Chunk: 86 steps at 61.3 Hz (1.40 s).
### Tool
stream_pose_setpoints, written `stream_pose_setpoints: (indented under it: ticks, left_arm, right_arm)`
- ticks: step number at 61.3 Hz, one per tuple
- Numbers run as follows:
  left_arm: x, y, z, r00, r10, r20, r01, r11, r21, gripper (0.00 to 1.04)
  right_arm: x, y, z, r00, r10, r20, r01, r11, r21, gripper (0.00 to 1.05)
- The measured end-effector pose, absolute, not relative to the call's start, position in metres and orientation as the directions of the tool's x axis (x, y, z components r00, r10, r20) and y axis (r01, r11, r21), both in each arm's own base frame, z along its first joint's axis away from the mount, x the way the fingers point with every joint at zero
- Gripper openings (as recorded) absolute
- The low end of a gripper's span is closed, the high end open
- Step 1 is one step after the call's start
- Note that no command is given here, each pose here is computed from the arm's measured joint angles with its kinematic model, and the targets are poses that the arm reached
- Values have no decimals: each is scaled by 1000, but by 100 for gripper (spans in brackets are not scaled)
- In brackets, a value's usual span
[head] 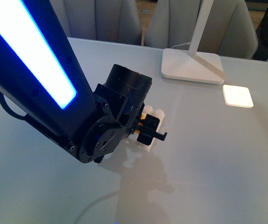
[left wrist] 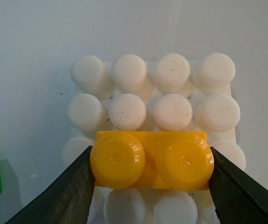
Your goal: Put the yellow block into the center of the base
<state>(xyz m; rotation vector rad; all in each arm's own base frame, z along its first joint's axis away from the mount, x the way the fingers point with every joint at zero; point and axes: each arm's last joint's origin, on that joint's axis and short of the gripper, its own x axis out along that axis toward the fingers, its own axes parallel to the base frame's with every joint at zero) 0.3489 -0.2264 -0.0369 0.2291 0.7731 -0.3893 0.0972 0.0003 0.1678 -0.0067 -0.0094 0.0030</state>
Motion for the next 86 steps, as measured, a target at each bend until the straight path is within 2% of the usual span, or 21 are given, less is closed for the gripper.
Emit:
stream_pose_setpoints:
  ticks: [54, 55, 67, 86]
  left_arm:
    - [353, -224, -41, 623, -249, -741, 435, 898, 64, 61]
    - [353, -224, -40, 624, -250, -741, 435, 898, 64, 62]
    - [351, -209, -44, 588, -252, -768, 432, 901, 35, 99]
    - [343, -194, -26, 572, -268, -775, 401, 916, -21, 97]
  right_arm:
    - [97, 0, 168, 1000, 3, 9, -3, 1000, -7, 96]
    - [97, 0, 168, 1000, 3, 9, -3, 1000, -7, 96]
    - [97, 0, 168, 1000, 2, 10, -2, 1000, -7, 96]
    - [97, 0, 168, 1000, 3, 10, -3, 1000, -7, 96]
